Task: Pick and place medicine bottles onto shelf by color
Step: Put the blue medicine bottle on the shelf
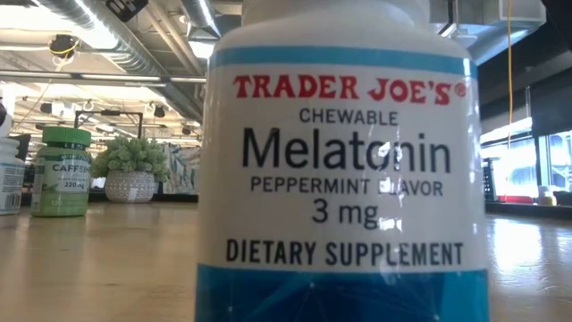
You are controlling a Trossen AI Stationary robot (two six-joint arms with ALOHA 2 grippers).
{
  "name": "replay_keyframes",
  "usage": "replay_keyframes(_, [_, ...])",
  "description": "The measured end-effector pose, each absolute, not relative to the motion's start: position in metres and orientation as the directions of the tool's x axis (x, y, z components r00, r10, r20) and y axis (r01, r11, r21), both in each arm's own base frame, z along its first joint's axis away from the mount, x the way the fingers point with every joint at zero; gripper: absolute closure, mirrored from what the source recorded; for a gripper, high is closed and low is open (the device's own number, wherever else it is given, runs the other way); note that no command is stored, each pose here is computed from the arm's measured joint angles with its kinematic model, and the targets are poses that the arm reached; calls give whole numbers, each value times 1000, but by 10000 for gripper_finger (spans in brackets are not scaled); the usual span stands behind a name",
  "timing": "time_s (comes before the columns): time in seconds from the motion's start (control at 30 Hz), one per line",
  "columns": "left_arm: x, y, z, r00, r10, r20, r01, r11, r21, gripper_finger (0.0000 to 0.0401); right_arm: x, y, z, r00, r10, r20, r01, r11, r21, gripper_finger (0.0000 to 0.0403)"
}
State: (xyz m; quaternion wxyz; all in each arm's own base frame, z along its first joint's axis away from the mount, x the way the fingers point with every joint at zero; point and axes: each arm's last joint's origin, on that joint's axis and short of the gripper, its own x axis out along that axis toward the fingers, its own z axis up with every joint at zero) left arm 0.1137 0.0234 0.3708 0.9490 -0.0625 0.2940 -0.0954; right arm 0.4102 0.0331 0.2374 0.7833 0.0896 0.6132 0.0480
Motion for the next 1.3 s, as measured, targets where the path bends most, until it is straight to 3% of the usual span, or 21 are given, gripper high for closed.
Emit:
replay_keyframes(0.47, [114, 24, 371, 810, -191, -554, 122, 980, -159, 374, 405, 33, 216, 203, 182, -962, 41, 980, 194, 159])
replay_keyframes(0.97, [114, 24, 371, 810, -191, -554, 122, 980, -160, 374, 403, 33, 190, 241, 183, -953, 12, 981, 191, 160])
replay_keyframes(1.3, [114, 25, 370, 811, -165, -561, 100, 984, -146, 374, 407, 32, 191, 279, 160, -947, 14, 985, 171, 215])
